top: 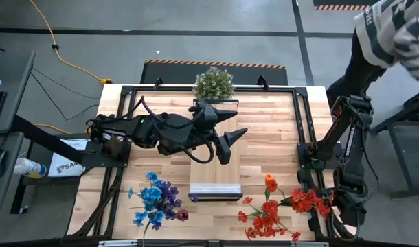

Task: Pick and place flowers into a vace then onto a shelf
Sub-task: Put the red flowers into the right transparent vase

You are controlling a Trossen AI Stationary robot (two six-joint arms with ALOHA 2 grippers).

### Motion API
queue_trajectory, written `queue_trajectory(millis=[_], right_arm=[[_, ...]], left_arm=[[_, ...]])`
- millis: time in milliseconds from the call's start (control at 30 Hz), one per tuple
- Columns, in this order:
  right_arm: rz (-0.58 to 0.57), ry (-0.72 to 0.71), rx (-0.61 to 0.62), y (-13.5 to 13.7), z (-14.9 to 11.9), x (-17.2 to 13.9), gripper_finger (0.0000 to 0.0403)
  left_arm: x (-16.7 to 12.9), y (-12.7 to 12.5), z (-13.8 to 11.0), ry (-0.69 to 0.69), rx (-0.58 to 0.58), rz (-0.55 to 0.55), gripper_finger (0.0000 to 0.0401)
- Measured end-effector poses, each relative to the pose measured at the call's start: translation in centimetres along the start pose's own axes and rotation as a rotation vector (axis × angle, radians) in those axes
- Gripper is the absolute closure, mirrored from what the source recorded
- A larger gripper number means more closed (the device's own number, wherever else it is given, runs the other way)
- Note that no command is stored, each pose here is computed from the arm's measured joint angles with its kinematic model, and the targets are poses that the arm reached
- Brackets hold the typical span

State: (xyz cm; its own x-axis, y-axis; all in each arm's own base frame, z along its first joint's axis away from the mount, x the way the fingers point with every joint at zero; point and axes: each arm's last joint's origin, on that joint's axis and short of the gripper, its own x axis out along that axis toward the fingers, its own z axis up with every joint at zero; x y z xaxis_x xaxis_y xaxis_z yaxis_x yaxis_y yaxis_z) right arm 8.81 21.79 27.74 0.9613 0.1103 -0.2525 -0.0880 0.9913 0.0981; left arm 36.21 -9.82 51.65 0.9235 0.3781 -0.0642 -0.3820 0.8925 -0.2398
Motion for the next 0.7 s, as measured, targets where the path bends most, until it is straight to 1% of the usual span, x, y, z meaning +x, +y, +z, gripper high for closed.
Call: queue_trajectory(millis=[333, 500, 700], right_arm=[[-0.002, 0.048, 0.021, 0.12, -0.85, 0.49, 0.0401], [-0.001, 0.06, 0.03, 0.05, -0.96, 0.49, 0.0392], [0.001, 0.061, 0.03, 0.05, -0.96, 0.49, 0.0399]], left_arm=[[0.0, 0.0, 0.0, 0.0, 0.0, -0.001, 0.0084], [0.0, 0.0, 0.0, 0.0, 0.0, -0.001, 0.0084], [0.0, 0.0, 0.0, 0.0, 0.0, -0.001, 0.0084]])
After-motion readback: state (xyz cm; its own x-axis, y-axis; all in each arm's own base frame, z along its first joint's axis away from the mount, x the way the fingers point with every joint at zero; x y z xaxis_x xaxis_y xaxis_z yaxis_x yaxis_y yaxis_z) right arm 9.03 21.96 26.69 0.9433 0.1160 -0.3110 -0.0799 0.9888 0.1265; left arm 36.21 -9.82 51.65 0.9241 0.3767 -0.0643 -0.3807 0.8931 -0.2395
